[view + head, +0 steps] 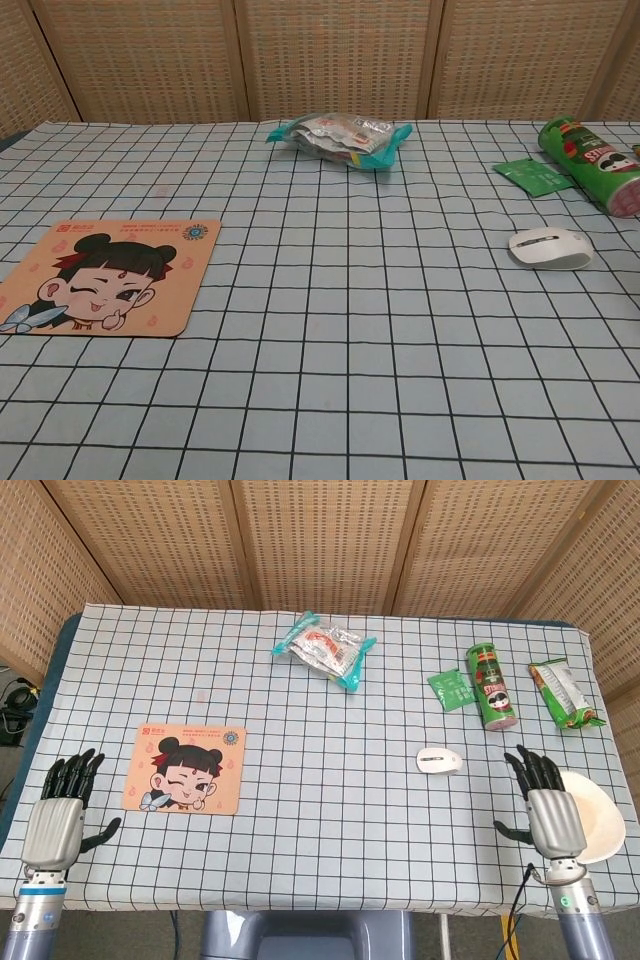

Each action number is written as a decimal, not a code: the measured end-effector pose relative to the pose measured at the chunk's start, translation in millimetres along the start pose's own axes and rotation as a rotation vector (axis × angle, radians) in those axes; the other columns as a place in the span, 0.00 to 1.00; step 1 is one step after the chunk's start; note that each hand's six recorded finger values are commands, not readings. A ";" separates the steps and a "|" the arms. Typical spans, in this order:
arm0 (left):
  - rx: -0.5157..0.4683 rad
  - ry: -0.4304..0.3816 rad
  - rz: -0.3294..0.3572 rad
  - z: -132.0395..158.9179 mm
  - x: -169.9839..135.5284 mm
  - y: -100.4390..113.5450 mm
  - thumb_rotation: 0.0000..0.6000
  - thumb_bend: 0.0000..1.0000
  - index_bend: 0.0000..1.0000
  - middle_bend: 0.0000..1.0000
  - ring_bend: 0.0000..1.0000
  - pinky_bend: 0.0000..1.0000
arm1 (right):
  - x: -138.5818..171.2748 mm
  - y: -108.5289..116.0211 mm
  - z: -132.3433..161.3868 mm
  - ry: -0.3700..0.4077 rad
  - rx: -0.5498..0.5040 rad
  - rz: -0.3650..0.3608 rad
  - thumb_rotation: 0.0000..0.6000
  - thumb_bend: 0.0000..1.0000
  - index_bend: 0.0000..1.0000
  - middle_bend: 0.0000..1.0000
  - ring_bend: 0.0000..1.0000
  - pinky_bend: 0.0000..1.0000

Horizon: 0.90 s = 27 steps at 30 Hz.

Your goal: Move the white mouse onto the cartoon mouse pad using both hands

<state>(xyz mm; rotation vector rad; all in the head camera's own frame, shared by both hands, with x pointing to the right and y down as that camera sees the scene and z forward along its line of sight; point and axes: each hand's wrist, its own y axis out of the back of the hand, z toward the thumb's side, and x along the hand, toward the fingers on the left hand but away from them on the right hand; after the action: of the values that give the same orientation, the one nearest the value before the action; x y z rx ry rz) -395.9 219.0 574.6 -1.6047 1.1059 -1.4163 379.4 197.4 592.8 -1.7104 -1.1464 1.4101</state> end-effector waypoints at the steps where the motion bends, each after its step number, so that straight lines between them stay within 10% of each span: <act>1: 0.001 0.002 -0.001 -0.4 0.3 -0.6 1.00 0.23 0.00 0.00 0.00 0.00 | -4.1 -1.1 3.4 0.005 0.003 0.003 1.00 0.15 0.20 0.02 0.00 0.01; 27: -0.014 0.052 -0.005 -15.2 11.3 -1.5 1.00 0.23 0.00 0.00 0.00 0.00 | -98.8 -79.8 52.3 -0.051 0.082 0.184 1.00 0.26 0.21 0.03 0.00 0.01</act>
<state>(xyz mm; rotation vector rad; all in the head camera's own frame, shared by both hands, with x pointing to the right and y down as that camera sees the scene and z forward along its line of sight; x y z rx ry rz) -410.4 209.4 582.4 -1.5891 1.1445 -1.4638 305.9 138.4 692.7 -1.7675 -0.9626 1.5976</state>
